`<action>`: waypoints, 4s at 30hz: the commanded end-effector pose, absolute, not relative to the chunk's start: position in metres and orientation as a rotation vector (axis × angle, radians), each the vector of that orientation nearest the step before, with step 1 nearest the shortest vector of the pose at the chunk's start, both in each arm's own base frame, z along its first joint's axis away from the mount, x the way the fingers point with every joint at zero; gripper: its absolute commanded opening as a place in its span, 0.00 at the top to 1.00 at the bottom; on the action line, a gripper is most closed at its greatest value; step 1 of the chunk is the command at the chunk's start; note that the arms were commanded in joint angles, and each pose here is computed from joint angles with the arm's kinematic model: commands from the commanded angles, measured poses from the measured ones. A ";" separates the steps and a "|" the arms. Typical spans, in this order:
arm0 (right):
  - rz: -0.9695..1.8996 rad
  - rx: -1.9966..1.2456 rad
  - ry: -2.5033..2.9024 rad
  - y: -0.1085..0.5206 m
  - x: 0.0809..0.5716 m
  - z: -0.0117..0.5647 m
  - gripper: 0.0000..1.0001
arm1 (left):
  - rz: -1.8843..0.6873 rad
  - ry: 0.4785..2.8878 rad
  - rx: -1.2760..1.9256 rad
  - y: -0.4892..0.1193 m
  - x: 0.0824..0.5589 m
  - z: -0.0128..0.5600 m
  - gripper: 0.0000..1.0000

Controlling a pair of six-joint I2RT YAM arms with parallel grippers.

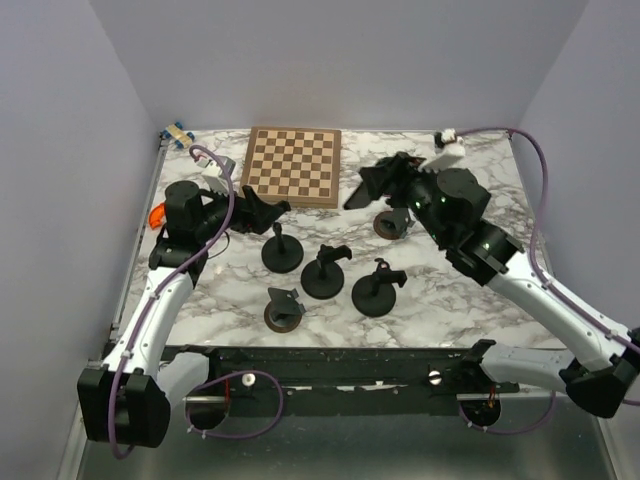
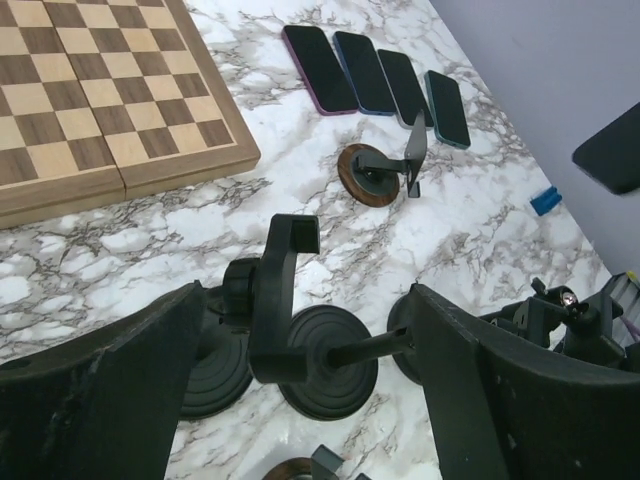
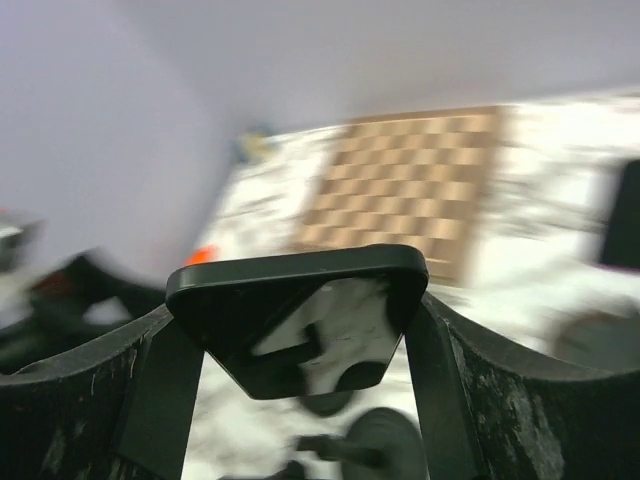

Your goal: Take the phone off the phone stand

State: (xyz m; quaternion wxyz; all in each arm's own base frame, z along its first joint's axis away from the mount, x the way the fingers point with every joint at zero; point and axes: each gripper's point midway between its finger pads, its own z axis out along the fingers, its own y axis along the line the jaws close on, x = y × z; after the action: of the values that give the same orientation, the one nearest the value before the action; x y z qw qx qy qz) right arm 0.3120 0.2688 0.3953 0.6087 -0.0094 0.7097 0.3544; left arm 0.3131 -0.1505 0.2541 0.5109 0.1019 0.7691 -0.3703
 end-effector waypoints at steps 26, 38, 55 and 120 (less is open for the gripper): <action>-0.481 0.820 2.185 -0.095 0.370 0.151 0.99 | -0.695 1.703 0.183 -0.126 0.296 0.307 0.09; -0.503 1.028 2.237 -0.141 0.411 0.096 0.99 | -0.717 1.642 0.193 -0.128 0.284 0.323 0.09; -0.715 1.013 2.292 -0.173 0.424 0.042 0.67 | -0.755 1.652 0.201 -0.133 0.284 0.320 0.09; 0.525 0.466 1.169 0.012 0.166 0.391 0.00 | -0.518 0.914 -0.028 -0.046 0.122 0.395 0.01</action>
State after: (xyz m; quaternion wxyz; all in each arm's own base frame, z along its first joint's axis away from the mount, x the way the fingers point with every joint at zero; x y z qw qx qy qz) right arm 0.1696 0.0195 0.3968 0.7722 0.1903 0.5549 0.2439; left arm 0.1425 -0.0691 0.4101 0.8556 0.0474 0.4486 -0.2539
